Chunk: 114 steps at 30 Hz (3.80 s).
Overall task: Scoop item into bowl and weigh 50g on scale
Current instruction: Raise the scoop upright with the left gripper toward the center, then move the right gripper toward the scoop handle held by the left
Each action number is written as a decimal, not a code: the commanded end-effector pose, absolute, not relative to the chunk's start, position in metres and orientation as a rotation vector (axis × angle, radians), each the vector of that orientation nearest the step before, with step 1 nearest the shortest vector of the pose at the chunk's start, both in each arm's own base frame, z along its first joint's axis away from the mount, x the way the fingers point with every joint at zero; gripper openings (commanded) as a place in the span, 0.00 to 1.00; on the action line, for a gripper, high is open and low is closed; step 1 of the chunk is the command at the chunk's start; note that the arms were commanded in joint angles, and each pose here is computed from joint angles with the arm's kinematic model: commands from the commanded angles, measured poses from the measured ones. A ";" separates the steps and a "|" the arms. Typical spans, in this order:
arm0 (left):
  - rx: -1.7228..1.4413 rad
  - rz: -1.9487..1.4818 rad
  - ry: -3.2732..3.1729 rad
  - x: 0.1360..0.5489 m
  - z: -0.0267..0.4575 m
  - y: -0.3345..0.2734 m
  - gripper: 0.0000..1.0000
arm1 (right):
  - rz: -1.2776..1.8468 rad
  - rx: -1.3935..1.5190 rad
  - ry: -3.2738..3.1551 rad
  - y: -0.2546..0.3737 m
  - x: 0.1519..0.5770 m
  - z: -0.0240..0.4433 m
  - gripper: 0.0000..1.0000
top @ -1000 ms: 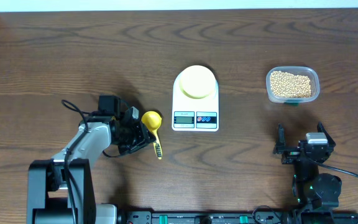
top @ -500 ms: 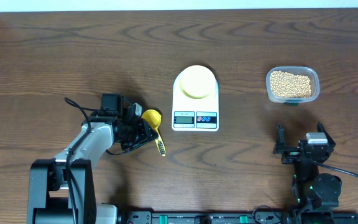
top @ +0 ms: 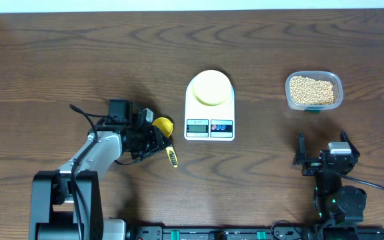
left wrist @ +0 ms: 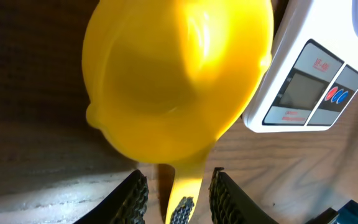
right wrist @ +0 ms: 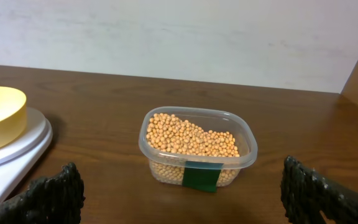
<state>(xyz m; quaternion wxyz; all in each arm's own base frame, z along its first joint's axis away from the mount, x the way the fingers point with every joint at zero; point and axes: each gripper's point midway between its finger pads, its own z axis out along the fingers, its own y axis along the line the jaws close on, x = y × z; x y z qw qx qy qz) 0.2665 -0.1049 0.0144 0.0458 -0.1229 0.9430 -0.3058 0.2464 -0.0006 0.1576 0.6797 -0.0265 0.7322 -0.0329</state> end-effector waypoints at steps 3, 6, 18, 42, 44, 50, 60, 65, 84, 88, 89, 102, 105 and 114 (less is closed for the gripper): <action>-0.361 -0.952 2.879 0.262 0.013 -0.107 0.34 | -0.079 -0.068 1.645 0.000 0.246 0.157 0.99; -0.361 -0.952 2.876 0.262 0.013 -0.107 0.34 | -0.079 -0.068 1.645 0.000 0.246 0.157 0.99; -0.368 -0.946 2.871 0.262 0.011 -0.109 0.35 | -0.079 -0.068 1.645 0.000 0.246 0.157 0.99; -0.320 -1.021 2.829 0.267 0.020 -0.121 0.07 | -0.079 -0.068 1.645 0.000 0.246 0.157 0.99; -0.291 -1.062 2.788 0.272 0.029 -0.125 0.07 | -0.079 -0.068 1.645 0.000 0.246 0.157 0.99; -0.274 -1.101 2.637 0.284 0.074 -0.129 0.07 | -0.079 -0.068 1.645 0.000 0.246 0.157 0.99; -0.175 -1.103 2.361 0.281 0.161 -0.128 0.08 | -0.079 -0.068 1.645 0.000 0.246 0.157 0.99; -0.213 -1.116 2.286 0.277 0.185 -0.126 0.07 | -0.079 -0.068 1.645 0.000 0.246 0.157 0.99; -0.549 -1.000 1.968 0.287 0.249 -0.085 0.07 | 0.365 -0.164 1.518 0.058 0.237 0.189 0.99; -0.613 -1.043 1.954 0.287 0.251 -0.085 0.07 | 0.781 -0.191 1.495 0.099 0.215 0.204 0.99; -0.629 -1.053 1.953 0.287 0.251 -0.085 0.07 | 0.843 -0.100 1.470 0.095 0.216 0.214 0.99; -0.646 -1.081 1.935 0.288 0.255 -0.086 0.07 | 0.966 0.057 1.396 0.086 0.212 0.309 0.99; -0.651 -1.088 1.931 0.288 0.256 -0.087 0.07 | 0.811 -0.002 1.573 0.086 0.227 0.315 0.99; -0.613 -1.178 1.874 0.290 0.274 -0.095 0.07 | 1.328 0.216 1.979 0.129 0.256 0.296 0.99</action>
